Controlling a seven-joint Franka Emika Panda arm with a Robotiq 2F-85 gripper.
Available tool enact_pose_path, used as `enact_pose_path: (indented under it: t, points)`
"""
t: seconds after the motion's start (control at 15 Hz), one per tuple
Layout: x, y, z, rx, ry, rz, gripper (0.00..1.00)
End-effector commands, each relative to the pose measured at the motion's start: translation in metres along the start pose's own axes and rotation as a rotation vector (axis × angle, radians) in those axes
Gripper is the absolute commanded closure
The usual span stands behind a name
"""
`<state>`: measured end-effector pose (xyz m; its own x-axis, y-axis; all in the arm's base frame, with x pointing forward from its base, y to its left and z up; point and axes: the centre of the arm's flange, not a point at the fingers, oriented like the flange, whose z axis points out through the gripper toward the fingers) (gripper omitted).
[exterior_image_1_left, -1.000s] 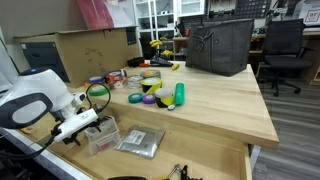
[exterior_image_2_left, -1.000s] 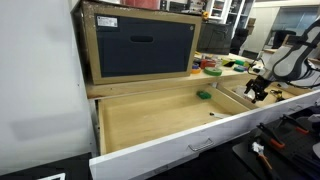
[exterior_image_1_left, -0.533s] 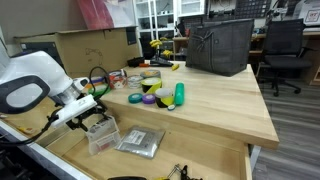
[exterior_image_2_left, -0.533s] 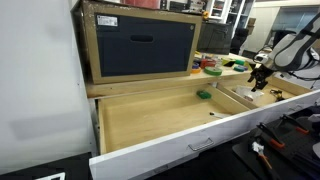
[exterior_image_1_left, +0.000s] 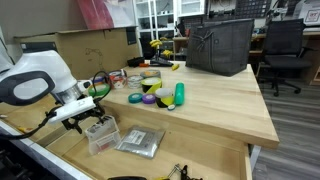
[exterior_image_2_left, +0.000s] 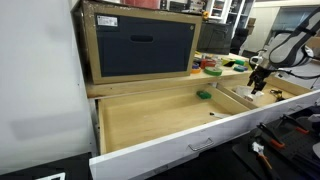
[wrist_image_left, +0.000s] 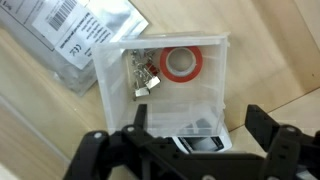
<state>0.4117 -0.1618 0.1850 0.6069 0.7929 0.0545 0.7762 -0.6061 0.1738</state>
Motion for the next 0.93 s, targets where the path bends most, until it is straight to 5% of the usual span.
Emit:
enact_pose_path:
  t: [0.0,0.87]
  points:
    - [0.009,0.018,-0.002,0.056,-0.033,0.04,0.0]
    - [0.007,0.013,0.019,0.1,-0.08,0.022,0.0]
